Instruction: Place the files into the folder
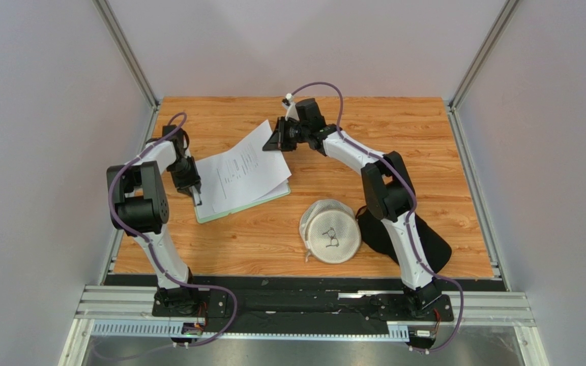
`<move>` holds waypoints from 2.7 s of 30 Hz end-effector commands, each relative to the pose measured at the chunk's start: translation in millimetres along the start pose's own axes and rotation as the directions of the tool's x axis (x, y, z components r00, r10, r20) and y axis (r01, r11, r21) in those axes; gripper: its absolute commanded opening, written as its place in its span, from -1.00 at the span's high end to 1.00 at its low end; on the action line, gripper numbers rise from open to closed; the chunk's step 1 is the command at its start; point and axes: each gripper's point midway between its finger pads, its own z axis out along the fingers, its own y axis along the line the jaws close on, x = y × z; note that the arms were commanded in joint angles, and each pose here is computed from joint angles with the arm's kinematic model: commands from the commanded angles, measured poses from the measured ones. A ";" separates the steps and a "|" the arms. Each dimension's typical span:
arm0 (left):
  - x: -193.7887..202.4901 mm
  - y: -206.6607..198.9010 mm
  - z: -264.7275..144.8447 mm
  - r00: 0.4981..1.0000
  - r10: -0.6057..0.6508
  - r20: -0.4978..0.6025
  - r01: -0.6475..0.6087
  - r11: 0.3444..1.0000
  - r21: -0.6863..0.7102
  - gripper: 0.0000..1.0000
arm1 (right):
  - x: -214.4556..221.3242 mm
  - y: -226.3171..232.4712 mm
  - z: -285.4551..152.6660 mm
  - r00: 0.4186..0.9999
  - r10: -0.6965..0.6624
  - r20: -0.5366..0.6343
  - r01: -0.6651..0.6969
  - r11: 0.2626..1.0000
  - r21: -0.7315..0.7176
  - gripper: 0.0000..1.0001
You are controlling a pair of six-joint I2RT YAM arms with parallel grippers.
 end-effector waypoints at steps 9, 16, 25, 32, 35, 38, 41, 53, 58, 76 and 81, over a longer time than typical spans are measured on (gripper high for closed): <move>-2.0 -4.3 -11.8 0.998 0.051 0.025 -0.050 0.998 -0.035 -0.11 | -13.8 3.8 9.6 0.999 -0.023 0.045 0.024 1.000 -0.008 1.00; -5.0 3.5 -18.3 0.998 0.055 0.023 -0.053 0.995 -0.080 -0.25 | -15.7 4.6 10.8 0.999 -0.025 0.046 0.025 1.000 -0.010 1.00; -3.4 -5.9 -1.2 0.998 0.055 -0.029 -0.056 0.998 -0.034 -0.02 | -14.7 6.0 11.4 0.999 -0.023 0.038 0.024 1.000 -0.014 1.00; 3.0 -2.1 3.9 0.995 0.078 -0.055 -0.082 0.994 -0.068 -0.21 | -15.0 5.9 12.6 0.999 -0.024 0.037 0.025 1.000 -0.017 1.00; 3.9 0.0 6.4 0.994 0.075 -0.076 -0.081 0.993 -0.083 -0.20 | -15.8 7.6 12.8 0.999 -0.025 0.040 0.026 0.999 -0.019 1.00; -0.6 -2.3 5.8 0.993 0.088 -0.074 -0.094 0.993 -0.072 0.05 | -14.3 7.1 14.2 0.999 -0.023 0.036 0.024 1.000 -0.019 1.00; -1.3 -8.1 3.9 0.992 0.108 -0.072 -0.111 0.993 -0.035 0.21 | -12.0 7.1 16.4 0.999 -0.022 0.033 0.022 1.000 -0.017 1.00; 3.0 -22.1 -1.5 0.992 0.113 -0.053 -0.110 0.993 0.051 1.00 | -5.2 8.0 7.4 0.999 -0.004 0.035 0.003 1.000 0.025 1.00; 1.2 -31.5 -7.3 0.995 0.096 -0.028 -0.093 0.990 0.107 1.00 | -3.4 8.2 -0.6 0.998 -0.003 0.061 0.000 0.999 0.042 1.00; -2.6 -45.8 -11.2 0.994 0.092 0.051 -0.103 0.953 0.284 1.00 | 7.2 -31.5 2.1 0.998 -0.060 -0.026 0.060 0.998 -0.005 1.00; -3.2 -51.5 -16.1 0.992 0.098 0.084 -0.120 0.940 0.320 1.00 | 15.3 -42.4 8.1 0.996 -0.085 -0.041 0.085 0.996 -0.006 1.00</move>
